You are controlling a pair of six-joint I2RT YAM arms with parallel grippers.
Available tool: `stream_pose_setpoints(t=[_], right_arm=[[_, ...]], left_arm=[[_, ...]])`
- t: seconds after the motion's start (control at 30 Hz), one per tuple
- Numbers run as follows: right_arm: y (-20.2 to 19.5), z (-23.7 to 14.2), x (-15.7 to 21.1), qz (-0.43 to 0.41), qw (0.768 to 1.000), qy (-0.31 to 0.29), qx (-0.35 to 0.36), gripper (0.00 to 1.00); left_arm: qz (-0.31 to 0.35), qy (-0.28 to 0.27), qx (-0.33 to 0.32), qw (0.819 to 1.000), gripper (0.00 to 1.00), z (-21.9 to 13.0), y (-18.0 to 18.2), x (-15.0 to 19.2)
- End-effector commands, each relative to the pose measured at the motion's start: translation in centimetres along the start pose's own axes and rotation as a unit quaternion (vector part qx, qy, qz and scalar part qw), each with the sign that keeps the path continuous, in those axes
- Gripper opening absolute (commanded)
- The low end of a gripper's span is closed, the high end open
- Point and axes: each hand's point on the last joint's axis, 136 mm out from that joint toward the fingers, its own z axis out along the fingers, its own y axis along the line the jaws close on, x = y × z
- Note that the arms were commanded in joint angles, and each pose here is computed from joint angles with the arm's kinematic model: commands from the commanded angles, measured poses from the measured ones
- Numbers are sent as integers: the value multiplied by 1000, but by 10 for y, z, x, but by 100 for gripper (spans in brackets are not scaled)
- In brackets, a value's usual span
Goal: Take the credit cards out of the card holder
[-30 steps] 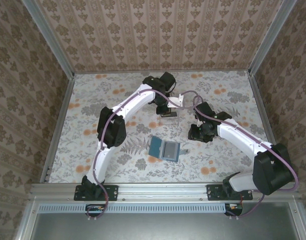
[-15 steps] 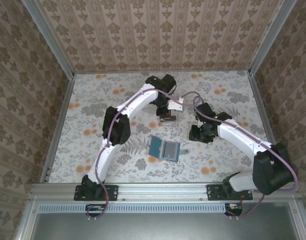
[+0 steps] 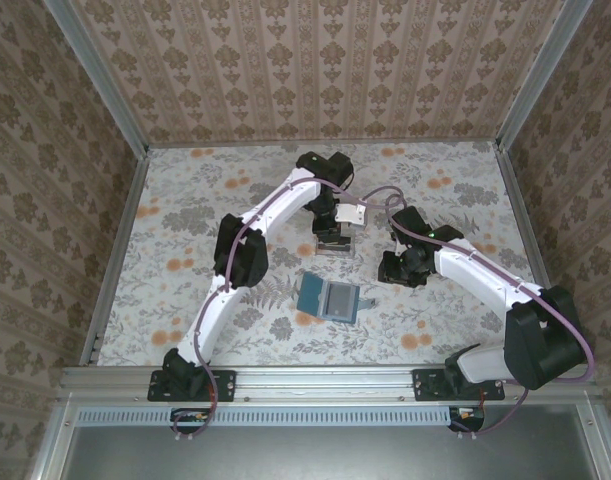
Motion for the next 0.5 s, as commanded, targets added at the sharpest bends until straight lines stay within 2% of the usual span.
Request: stream_pose_setpoints(t=[0.0, 0.23, 0.47], right_arm=[[-2, 3, 1, -4, 1000, 4, 1, 30], [-6, 2, 2, -4, 1000, 3, 8, 30], [-6, 2, 3, -3, 1000, 2, 6, 30]], left_arm=[[11, 0, -28, 1000, 28, -14, 7, -4], [14, 14, -84, 996, 28, -20, 28, -3], [13, -26, -105, 994, 33, -42, 26, -19]])
